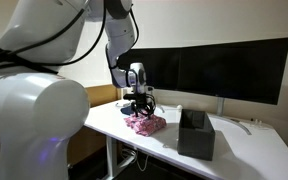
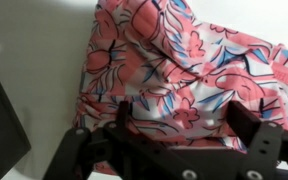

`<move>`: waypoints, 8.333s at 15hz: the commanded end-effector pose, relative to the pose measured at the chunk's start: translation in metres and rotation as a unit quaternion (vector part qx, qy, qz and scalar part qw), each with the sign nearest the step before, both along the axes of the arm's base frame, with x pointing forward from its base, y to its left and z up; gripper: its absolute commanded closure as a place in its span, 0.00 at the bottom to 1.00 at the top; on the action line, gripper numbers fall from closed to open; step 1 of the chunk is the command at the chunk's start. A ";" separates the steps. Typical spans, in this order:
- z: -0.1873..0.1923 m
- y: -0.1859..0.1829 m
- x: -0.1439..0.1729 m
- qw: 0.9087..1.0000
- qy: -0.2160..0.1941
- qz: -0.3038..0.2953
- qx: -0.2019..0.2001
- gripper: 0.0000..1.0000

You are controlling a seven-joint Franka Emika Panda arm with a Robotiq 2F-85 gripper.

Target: Put the pink and blue cloth in the grey box

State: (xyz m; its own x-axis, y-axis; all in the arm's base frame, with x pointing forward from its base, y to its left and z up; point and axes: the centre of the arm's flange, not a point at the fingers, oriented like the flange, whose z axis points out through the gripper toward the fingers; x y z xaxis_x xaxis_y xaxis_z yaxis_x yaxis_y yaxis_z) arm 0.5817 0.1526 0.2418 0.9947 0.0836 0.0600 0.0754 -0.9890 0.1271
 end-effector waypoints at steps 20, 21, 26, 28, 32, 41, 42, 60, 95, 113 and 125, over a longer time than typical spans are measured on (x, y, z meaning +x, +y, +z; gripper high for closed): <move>-0.044 0.004 0.028 0.991 0.122 -0.028 -0.054 0.87; -0.043 0.007 0.026 0.991 0.113 -0.030 -0.061 0.90; -0.035 0.020 0.020 0.992 0.108 -0.016 -0.065 0.88; -0.024 0.025 0.016 0.991 0.115 -0.005 -0.060 0.88; 0.004 0.032 0.008 0.990 0.130 0.013 -0.049 0.88; 0.068 0.035 0.004 0.988 0.146 0.033 -0.043 0.88; 0.075 0.035 0.004 0.987 0.153 0.037 -0.039 0.88; 0.234 -0.066 0.022 0.994 0.092 0.044 -0.030 0.89; 0.237 -0.316 0.053 0.995 0.086 0.042 0.013 0.90; 0.109 -0.327 0.038 0.985 0.134 0.101 0.047 0.90; 0.105 -0.328 0.044 0.985 0.135 0.095 0.048 0.84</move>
